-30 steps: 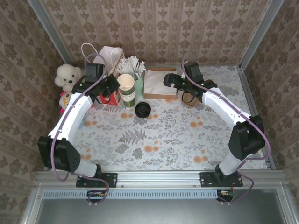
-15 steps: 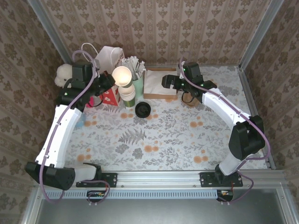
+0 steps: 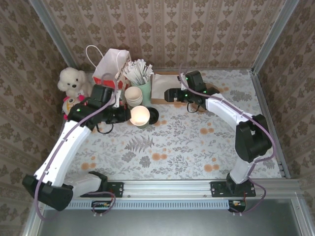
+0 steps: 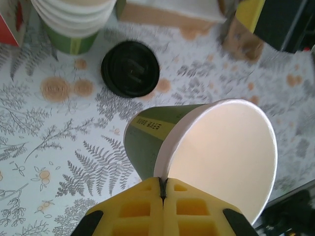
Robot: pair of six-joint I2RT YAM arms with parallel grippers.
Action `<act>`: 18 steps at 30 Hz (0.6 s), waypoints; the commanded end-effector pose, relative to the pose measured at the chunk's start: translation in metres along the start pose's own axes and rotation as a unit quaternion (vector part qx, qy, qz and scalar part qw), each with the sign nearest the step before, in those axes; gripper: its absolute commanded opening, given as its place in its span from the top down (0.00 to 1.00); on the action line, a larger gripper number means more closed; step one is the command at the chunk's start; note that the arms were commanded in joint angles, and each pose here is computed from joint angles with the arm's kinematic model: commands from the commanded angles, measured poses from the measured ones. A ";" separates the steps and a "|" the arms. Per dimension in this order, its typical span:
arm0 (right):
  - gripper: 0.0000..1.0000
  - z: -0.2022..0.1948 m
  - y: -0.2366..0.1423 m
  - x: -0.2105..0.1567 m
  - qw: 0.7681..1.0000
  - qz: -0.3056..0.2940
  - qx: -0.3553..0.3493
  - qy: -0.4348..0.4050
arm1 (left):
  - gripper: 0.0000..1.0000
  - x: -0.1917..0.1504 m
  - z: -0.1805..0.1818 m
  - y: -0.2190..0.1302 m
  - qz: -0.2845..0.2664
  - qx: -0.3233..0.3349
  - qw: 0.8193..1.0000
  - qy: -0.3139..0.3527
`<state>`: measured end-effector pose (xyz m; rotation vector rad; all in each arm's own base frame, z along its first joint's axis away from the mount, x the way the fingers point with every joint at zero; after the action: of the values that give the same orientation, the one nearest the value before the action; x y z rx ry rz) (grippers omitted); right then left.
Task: Pack the takeout coffee
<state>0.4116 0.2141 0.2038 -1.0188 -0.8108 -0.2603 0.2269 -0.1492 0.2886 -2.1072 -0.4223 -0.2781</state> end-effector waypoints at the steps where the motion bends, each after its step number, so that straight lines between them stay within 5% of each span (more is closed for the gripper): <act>1: 0.05 0.017 0.024 -0.012 0.998 0.031 0.022 -0.053 | 1.00 -0.007 -0.001 0.029 0.019 -0.011 0.999 0.049; 9: 0.23 0.035 0.060 -0.032 0.988 0.067 0.053 -0.129 | 1.00 -0.033 0.004 0.083 0.079 -0.004 0.990 0.114; 18: 0.37 0.044 0.091 -0.044 0.974 0.112 0.054 -0.189 | 0.96 -0.041 0.007 0.107 0.124 0.005 0.981 0.152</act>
<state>0.4130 0.2863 0.1313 -1.0276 -0.9935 0.0908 0.2337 -0.1989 0.1898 -2.0470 -0.0509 -0.3741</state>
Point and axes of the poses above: each hand's point on the last joint's axis, 136 mm out from that joint toward the fingers, its own y axis out along the fingers, its own z axis along the line the jaws close on, x = y × z, the point moved 5 cm from there along -y, back along the fingers, and after that the axes turned 12 degrees about -y, right-handed, at the moved point
